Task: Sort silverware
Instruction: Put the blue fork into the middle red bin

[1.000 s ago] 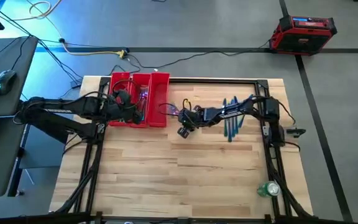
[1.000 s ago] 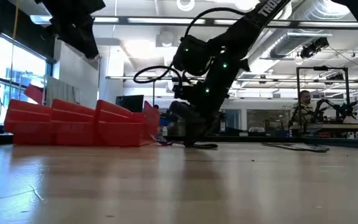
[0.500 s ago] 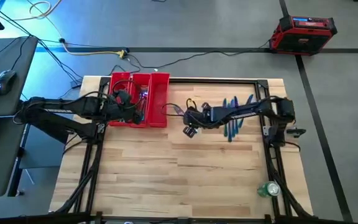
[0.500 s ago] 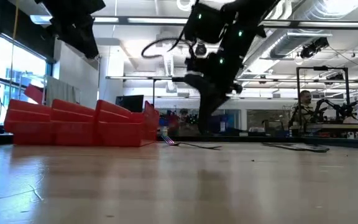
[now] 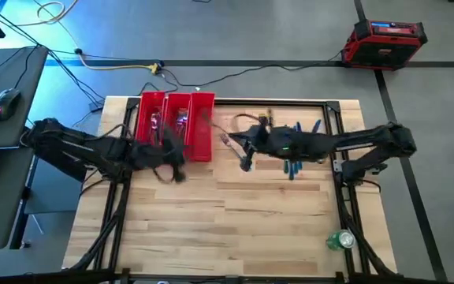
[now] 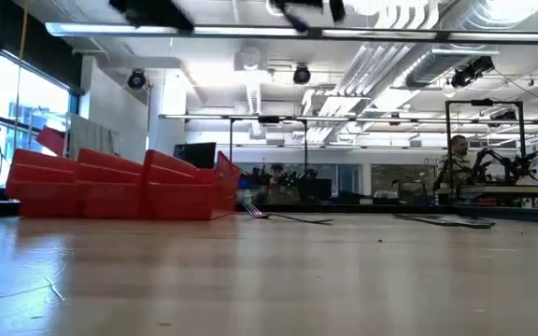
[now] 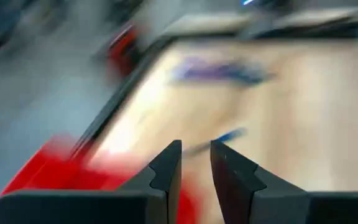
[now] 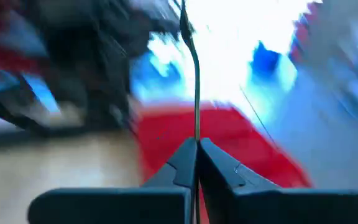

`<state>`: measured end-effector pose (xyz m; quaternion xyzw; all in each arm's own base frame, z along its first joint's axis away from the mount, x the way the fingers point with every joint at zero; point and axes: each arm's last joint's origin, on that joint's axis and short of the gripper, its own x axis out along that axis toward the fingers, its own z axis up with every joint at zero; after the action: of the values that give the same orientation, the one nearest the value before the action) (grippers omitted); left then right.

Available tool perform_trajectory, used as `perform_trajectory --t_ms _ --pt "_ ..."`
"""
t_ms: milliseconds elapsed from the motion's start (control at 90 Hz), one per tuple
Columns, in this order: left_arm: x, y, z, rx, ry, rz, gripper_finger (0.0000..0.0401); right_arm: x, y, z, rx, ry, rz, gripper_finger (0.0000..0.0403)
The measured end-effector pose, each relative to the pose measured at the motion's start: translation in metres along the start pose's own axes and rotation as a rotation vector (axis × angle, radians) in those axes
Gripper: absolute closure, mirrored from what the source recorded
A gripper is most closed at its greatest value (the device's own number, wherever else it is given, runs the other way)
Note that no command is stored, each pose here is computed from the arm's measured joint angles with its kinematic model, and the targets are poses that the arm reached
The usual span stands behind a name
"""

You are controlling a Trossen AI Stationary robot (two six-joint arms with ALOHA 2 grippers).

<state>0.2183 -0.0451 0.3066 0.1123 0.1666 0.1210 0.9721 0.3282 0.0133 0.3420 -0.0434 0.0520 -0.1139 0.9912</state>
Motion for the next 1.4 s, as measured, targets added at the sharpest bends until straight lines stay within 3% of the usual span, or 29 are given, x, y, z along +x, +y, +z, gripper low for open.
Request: perform_trajectory --t_ms 67,178,300,456,822,956,1144,1400 --pt "-0.001 -0.005 0.009 0.047 -0.162 -0.044 0.0334 -0.007 0.003 0.011 -0.025 -0.116 0.148 0.0403" --pt "-0.004 -0.003 0.022 0.064 -0.359 -0.003 0.0334 -0.011 0.008 0.018 -0.051 -0.21 0.375 0.0403" --pt "-0.005 0.003 0.033 0.088 -0.522 -0.08 0.0333 -0.012 0.012 0.02 -0.057 -0.258 0.498 0.0403" --pt "0.005 0.004 0.036 0.113 -0.634 -0.21 0.0312 -0.007 0.013 0.017 -0.054 -0.267 0.511 0.0403" --pt "0.044 0.001 0.033 0.083 -0.731 -0.126 0.0247 -0.002 0.015 0.011 -0.036 -0.242 0.519 0.0403" --pt "0.051 0.001 0.031 0.08 -0.754 -0.118 0.0248 -0.002 0.016 0.011 -0.034 -0.239 0.525 0.0403" --pt "0.056 0.001 0.037 0.065 -0.801 -0.198 0.0268 -0.001 0.016 0.009 -0.036 -0.22 0.529 0.0403" --pt "0.065 -0.002 0.041 0.062 -0.781 -0.213 0.0284 -0.001 0.016 0.008 -0.036 -0.213 0.533 0.0403"
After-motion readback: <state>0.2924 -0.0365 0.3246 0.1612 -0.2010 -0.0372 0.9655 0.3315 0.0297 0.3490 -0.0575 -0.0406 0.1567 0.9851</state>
